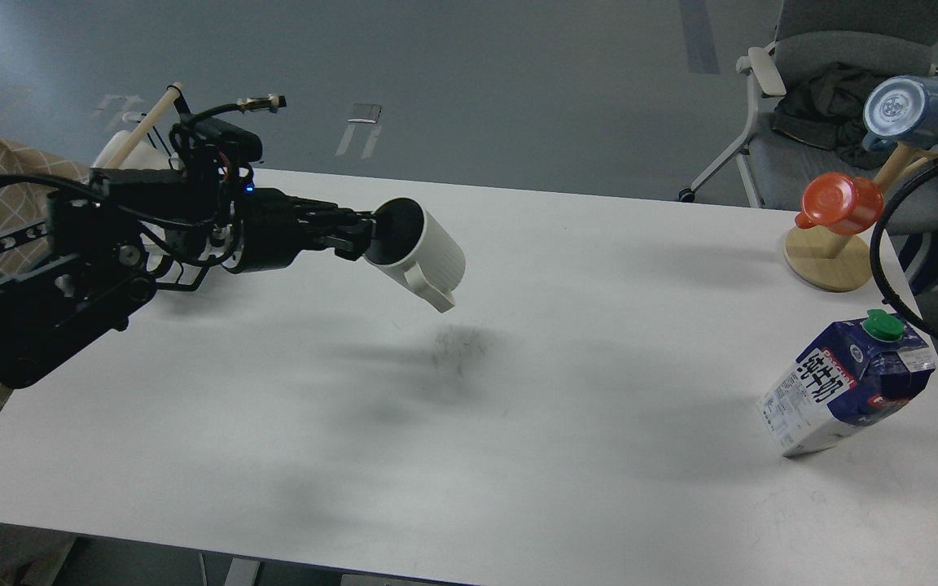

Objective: Place cup and milk with both arms
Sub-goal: 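Lift the white mug and carry it toward the table center, then set the mug down upright and release it with the left gripper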

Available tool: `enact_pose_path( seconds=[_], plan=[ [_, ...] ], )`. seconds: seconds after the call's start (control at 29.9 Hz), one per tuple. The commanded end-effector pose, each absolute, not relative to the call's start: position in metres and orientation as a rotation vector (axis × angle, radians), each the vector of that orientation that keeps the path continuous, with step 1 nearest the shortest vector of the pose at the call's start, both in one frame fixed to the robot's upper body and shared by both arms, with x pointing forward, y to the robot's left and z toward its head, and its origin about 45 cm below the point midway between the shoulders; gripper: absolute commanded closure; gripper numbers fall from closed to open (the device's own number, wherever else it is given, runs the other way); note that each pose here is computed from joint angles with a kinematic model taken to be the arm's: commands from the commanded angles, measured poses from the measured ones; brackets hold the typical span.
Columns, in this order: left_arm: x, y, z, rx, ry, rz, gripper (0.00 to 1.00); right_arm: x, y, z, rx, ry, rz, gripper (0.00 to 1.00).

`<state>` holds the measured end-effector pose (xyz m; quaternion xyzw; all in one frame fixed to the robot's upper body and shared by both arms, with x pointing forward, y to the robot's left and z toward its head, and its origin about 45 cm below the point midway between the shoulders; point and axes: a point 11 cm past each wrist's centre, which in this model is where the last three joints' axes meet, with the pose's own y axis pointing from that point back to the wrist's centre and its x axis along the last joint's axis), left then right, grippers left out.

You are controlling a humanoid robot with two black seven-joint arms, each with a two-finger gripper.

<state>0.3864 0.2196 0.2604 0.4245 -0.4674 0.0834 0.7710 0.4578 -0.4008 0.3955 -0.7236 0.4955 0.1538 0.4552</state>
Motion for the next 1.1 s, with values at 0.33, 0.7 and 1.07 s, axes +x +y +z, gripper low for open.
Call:
enact_pose_path(
  seconds=[0.33, 0.7, 1.07],
  plan=[
    [0.367, 0.127, 0.224, 0.849, -1.074, -0.045, 1.0, 0.455, -0.41, 0.402, -1.793, 1.241, 0.351, 0.0],
    [0.37, 0.122, 0.193, 0.952, -1.096, -0.108, 1.0, 0.452, -0.415, 0.407, -1.798, 1.247, 0.331, 0.0],
    [0.368, 0.116, 0.19, 0.943, -1.088, -0.11, 0.57, 0.452, -0.415, 0.404, -1.799, 1.253, 0.336, 0.0]
  ],
)
